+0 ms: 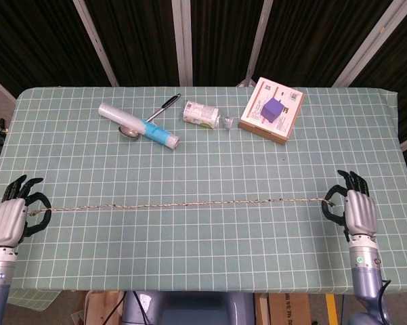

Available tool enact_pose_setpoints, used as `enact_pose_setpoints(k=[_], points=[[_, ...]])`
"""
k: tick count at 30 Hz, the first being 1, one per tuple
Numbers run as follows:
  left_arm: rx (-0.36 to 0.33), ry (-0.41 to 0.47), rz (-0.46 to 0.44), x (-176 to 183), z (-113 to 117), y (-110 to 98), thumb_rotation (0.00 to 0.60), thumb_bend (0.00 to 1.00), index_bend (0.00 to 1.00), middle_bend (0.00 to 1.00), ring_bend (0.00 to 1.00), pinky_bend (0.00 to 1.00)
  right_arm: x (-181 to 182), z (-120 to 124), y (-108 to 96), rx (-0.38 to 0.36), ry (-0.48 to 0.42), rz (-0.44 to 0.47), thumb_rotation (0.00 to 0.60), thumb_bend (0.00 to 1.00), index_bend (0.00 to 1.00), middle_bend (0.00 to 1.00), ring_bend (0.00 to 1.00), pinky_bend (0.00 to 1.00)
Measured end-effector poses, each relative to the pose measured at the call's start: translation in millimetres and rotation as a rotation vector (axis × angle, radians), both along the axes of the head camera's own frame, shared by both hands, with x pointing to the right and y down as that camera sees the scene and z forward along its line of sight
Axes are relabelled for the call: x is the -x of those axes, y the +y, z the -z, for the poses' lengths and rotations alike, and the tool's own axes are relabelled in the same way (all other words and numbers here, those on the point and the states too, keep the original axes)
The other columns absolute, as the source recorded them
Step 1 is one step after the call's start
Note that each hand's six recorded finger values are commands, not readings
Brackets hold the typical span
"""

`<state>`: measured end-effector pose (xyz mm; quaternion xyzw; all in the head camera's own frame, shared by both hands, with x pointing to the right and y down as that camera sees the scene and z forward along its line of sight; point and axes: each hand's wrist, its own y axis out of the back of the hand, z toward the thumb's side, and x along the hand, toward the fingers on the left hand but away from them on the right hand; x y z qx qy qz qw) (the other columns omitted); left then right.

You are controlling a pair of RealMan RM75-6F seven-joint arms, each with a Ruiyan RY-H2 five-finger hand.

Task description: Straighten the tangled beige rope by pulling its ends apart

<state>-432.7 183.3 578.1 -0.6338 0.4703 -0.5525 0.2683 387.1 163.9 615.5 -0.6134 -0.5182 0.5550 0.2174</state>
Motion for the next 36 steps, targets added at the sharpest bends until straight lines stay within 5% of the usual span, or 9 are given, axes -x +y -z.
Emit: enact_pose_setpoints(k=[36], points=[[0.085, -0.122, -0.125, -41.7, -66.4, -10.6, 0.600, 0.56, 0.60, 0.15, 0.00, 0.00, -28.2, -41.5, 7.7, 0.085, 0.127, 0.019, 0.600, 0.46, 0.66, 0.16, 0.00, 0.00]])
